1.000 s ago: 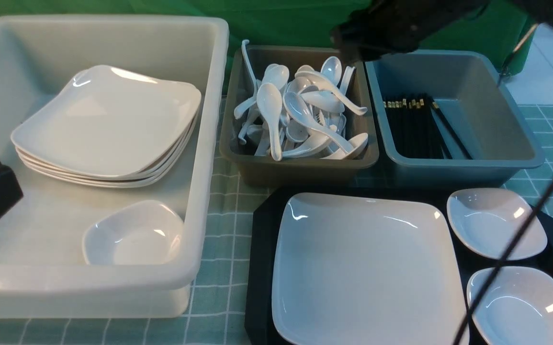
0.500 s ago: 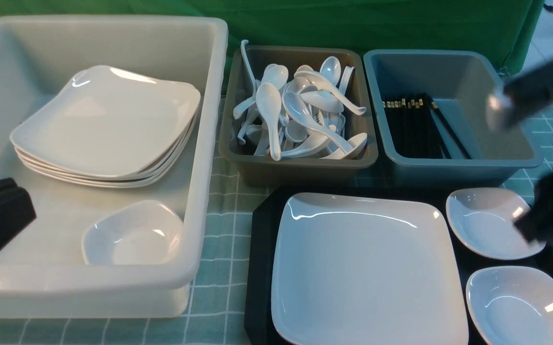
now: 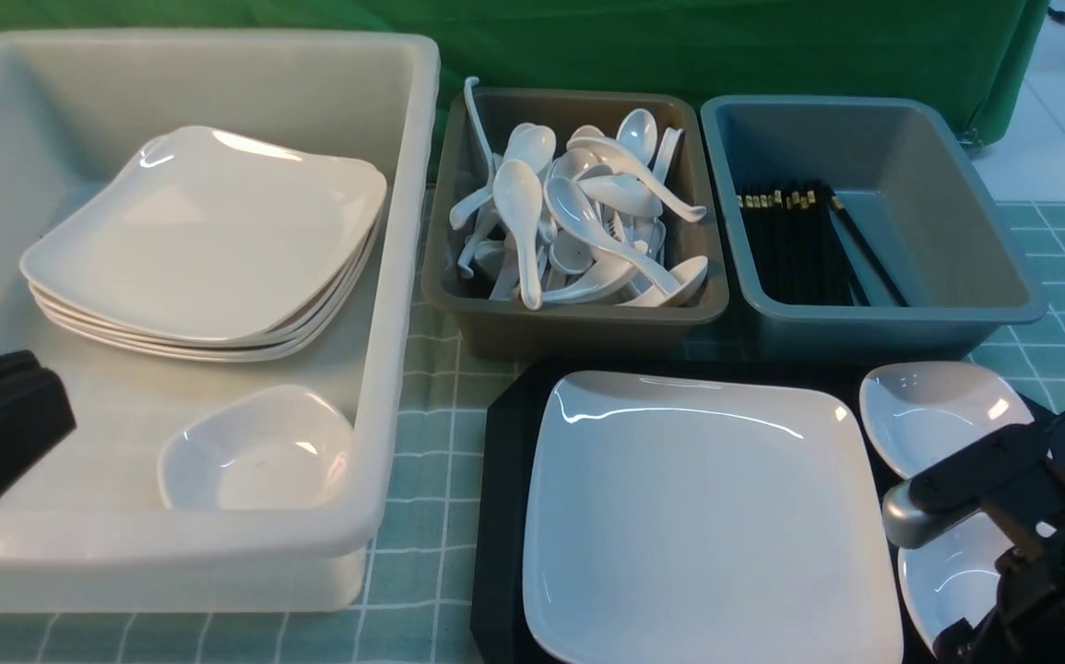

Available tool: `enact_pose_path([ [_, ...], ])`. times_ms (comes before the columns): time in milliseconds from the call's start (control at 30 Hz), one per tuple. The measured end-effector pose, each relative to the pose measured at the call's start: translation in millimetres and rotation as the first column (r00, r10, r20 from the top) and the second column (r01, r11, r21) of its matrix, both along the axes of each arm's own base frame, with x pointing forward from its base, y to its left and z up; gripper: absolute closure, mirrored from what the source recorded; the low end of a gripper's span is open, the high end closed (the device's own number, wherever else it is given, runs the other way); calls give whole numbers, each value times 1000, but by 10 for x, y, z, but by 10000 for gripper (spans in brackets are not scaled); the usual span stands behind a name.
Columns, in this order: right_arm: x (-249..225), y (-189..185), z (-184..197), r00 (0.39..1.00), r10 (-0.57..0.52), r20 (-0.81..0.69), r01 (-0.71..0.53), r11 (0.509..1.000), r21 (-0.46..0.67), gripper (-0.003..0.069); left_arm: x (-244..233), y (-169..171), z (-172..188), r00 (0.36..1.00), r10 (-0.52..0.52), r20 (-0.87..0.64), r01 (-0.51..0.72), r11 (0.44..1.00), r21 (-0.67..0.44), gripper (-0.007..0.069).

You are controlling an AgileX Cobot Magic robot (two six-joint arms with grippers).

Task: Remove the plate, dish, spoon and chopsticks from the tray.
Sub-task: Use the right arm to grab a small plate from the dinner plate

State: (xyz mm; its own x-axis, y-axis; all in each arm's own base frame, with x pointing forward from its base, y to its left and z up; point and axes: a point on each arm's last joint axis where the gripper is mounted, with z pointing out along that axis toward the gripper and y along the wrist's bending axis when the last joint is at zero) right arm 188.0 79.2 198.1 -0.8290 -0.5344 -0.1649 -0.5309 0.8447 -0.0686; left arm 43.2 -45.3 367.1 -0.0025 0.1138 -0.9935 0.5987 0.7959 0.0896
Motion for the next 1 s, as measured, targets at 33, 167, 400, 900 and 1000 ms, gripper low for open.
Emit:
enact_pose_path([
  [33, 54, 26, -62, 1000, 21, 6, -21, 1000, 1, 82, -2, -2, -3, 1000, -3, -4, 3, 1000, 2, 608],
  [167, 162, 68, -250, 997, 74, -13, -74, 997, -22, 82, -7, -7, -12, 1000, -10, -12, 10, 1000, 7, 608],
  [400, 211, 57, -433, 991, 110, -74, -116, 990, -83, 82, -9, -10, -18, 1000, -14, -17, 15, 1000, 11, 608],
  [900, 275, 61, -176, 984, 119, -130, -138, 980, -141, 462, -15, -13, -25, 1000, -20, -23, 21, 1000, 15, 608],
  [1000, 261, 86, 167, 993, 70, -97, -82, 988, -134, 571, -15, -12, -28, 1000, -20, -24, 20, 1000, 20, 608],
])
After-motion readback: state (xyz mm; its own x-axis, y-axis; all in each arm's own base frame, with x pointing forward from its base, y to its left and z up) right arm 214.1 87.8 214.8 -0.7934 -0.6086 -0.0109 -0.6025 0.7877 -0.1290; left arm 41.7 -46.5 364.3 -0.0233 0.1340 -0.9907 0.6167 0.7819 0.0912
